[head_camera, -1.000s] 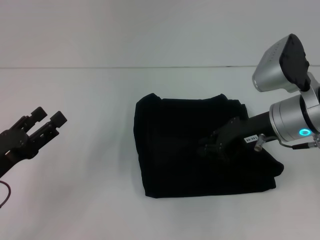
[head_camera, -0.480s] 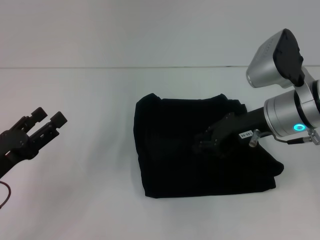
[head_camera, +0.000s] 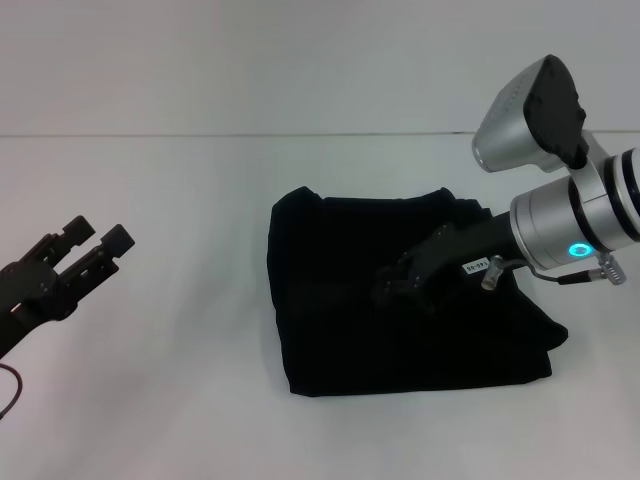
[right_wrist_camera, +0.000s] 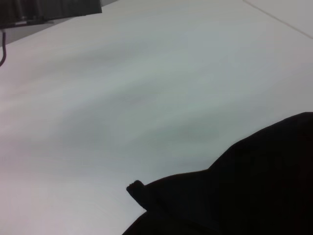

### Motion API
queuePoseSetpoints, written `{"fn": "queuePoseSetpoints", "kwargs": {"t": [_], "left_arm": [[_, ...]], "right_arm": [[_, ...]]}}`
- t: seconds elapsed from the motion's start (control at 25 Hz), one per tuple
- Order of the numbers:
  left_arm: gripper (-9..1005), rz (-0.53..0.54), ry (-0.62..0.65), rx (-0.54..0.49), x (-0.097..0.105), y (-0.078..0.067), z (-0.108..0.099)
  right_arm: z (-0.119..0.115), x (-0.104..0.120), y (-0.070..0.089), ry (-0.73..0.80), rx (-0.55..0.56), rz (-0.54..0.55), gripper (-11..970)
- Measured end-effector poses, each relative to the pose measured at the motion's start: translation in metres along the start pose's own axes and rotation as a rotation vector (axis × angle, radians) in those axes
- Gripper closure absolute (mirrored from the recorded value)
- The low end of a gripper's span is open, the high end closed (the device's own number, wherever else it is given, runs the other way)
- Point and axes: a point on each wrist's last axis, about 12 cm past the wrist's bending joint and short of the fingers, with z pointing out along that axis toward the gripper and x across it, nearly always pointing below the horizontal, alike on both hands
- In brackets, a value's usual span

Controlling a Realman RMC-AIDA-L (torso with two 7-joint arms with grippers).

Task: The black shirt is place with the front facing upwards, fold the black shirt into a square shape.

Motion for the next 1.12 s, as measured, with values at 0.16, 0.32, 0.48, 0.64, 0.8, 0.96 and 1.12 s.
{"fn": "queuePoseSetpoints", "kwargs": {"t": [0.16, 0.32, 0.48, 0.64, 0.8, 0.96, 1.12], "left_arm": [[148, -0.002, 0.000, -0.002, 0.0006, -0.0002, -0.0008], [148, -0.001, 0.001, -0.002, 0.0007, -0.0002, -0.0009], [148, 0.000, 0.002, -0.001, 0.0011, -0.0004, -0.0008], [148, -0.001, 0.002, 0.000, 0.0016, -0.0008, -0.0006], [148, -0.002, 0.002, 0.001, 0.0018, -0.0009, -0.0003], [148, -0.003, 0.001, 0.002, 0.0014, -0.0009, 0.0004], [148, -0.003, -0.001, 0.000, 0.0011, -0.0007, 0.0004]], "right_arm": [[0.0034, -0.0025, 0.0006, 0.006, -0.006, -0.009, 743], [0.0043, -0.0043, 0.0017, 0.006, -0.008, -0.017, 742], [0.0033, -0.0057, 0.0023, -0.001, -0.013, -0.019, 788], [0.0020, -0.0056, 0.0016, -0.002, -0.013, -0.017, 836], [0.0011, -0.0069, 0.0016, -0.006, -0.011, -0.021, 845], [-0.0002, -0.0080, 0.0020, -0.012, -0.012, -0.026, 846], [-0.0021, -0.0085, 0.0039, -0.030, -0.026, -0.034, 863]]}}
